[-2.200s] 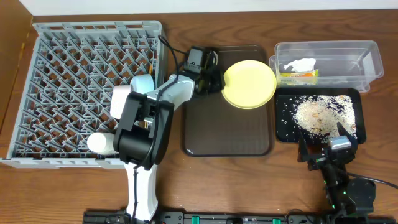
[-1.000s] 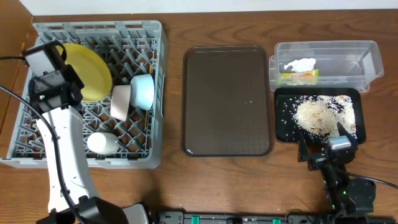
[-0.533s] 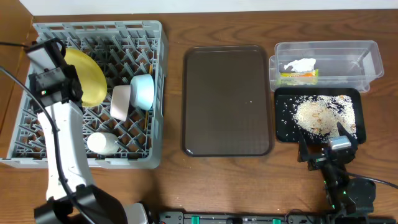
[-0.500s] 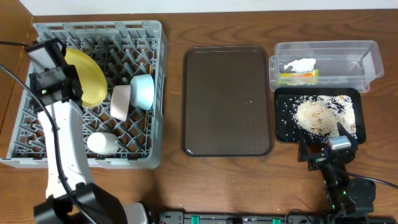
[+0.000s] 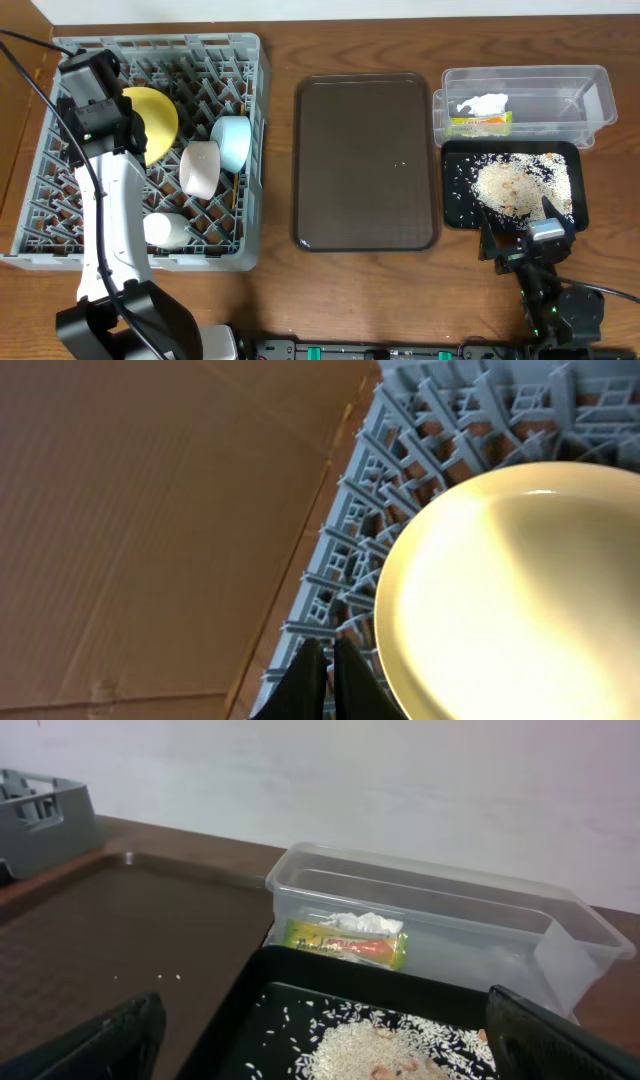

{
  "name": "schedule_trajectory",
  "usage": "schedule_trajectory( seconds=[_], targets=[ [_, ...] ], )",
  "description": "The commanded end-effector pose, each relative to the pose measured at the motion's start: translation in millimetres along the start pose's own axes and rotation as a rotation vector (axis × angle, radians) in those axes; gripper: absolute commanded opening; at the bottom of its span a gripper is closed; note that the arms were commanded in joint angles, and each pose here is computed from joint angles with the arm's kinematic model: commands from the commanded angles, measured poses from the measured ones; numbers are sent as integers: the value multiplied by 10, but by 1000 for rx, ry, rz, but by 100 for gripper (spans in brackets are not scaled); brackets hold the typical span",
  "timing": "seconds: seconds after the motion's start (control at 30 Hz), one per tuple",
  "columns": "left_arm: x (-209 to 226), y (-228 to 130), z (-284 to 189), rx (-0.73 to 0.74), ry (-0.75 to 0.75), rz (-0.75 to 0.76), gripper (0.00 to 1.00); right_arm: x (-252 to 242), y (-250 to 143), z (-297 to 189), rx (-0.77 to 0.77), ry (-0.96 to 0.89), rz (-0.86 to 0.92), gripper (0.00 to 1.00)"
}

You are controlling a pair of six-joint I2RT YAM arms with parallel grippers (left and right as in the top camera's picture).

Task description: Sort waste into correct bins and load items into the dishwasher

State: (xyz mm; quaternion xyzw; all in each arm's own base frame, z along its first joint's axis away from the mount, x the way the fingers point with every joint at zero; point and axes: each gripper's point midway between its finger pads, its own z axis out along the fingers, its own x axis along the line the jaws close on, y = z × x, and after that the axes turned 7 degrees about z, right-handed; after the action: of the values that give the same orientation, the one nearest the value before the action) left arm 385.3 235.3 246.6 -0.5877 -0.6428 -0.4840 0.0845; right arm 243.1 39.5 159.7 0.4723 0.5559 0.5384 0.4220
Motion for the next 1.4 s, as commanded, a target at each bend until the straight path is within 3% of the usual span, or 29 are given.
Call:
schedule_trajectory(
  seconds=[0.0, 0.1, 0.17, 0.2, 0.27, 0.3, 0.37, 0.4, 0.53, 0.57, 0.67, 0.87, 0.97, 1.17, 1.37],
  targets=[
    [51, -3, -22, 14, 34, -24, 8, -34, -14, -1, 4, -15, 9, 99],
    [22, -103, -21, 48, 21, -185, 15, -34, -14, -1, 4, -15, 9, 99],
    [-149, -283, 37, 102, -118, -372, 29, -34, -14, -1, 4, -15, 9, 99],
    [-219, -340, 55, 121, -184, -431, 46, -34, -14, -1, 4, -15, 9, 99],
    [-329, -455, 74, 165, -315, -567, 57, -34, -13, -1, 4, -15, 9, 99],
    [-397, -492, 40, 178, -415, -616, 75, -34, -14, -1, 4, -15, 9, 99],
    [-435, -526, 4, 183, -508, -654, 79, -34, -14, -1, 4, -15, 9, 99],
    [-406, -579, 17, 198, -505, -664, 85, -34, -13, -1, 4, -15, 9, 99],
    [-195, -778, 225, 244, -440, -792, 85, -34, -14, -1, 4, -15, 9, 99],
    [-159, -836, 316, 253, -429, -810, 85, -34, -14, -1, 4, -15, 9, 99],
    [-262, -894, 489, 269, -496, -844, 70, -34, -14, -1, 4, -15, 9, 99],
    [-587, -1099, 835, 359, -568, -883, 66, -34, -14, -1, 4, -15, 9, 99],
    [-712, -1061, 909, 349, -626, -893, 58, -34, -14, -1, 4, -15, 9, 99],
    [-711, -1021, 967, 323, -631, -897, 10, -34, -14, -1, 4, -15, 9, 99],
    [-677, -1021, 939, 319, -633, -900, 7, -34, -14, -1, 4, -15, 9, 99]
  ],
)
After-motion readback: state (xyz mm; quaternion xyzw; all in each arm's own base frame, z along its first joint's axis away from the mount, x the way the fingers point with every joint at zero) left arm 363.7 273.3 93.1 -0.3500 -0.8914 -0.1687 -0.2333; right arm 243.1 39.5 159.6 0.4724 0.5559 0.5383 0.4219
